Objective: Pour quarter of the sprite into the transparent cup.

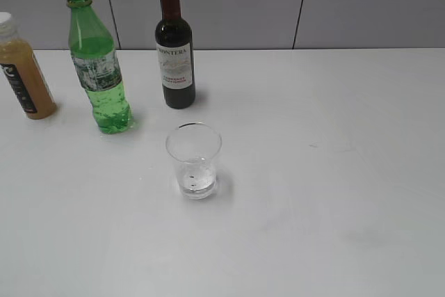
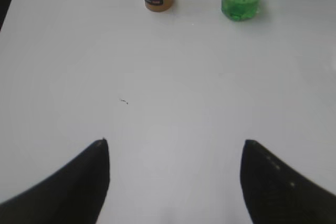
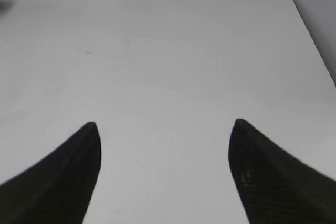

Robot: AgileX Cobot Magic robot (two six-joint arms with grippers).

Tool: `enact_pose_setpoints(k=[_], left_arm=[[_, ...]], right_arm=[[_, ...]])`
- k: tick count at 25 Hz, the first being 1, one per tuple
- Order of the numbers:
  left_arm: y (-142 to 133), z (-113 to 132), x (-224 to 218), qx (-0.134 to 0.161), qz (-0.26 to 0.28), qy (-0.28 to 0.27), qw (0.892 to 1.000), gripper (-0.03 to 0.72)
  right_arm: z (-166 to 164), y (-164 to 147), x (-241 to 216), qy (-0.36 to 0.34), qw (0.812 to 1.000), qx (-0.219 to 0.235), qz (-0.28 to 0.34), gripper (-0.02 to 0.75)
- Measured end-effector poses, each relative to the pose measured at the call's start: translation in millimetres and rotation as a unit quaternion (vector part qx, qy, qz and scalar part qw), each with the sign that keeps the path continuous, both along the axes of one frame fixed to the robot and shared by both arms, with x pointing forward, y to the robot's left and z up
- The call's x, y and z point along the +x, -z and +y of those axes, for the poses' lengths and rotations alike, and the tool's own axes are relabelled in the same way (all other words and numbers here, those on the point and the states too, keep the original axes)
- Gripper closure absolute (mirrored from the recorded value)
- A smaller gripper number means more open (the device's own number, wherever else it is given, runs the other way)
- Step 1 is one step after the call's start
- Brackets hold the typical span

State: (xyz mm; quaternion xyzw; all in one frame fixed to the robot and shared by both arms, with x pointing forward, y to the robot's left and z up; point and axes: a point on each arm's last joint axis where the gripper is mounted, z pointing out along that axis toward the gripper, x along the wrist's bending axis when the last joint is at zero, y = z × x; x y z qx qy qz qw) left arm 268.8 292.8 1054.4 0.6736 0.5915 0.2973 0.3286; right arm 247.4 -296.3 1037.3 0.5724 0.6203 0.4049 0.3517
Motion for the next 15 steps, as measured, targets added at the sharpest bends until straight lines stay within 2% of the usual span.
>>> enact_pose_setpoints(k=[11, 15], left_arm=[[-1.1, -0.3, -31.8, 0.001, -0.098, 0.0, 0.995, 0.099], [-1.0, -0.2, -35.2, 0.001, -0.109, 0.0, 0.994, 0.099]], right_arm=[[0.0, -0.1, 0.0, 0.0, 1.0, 0.0, 0.0, 0.154], [0.0, -0.1, 0.0, 0.0, 1.0, 0.0, 0.0, 0.154]])
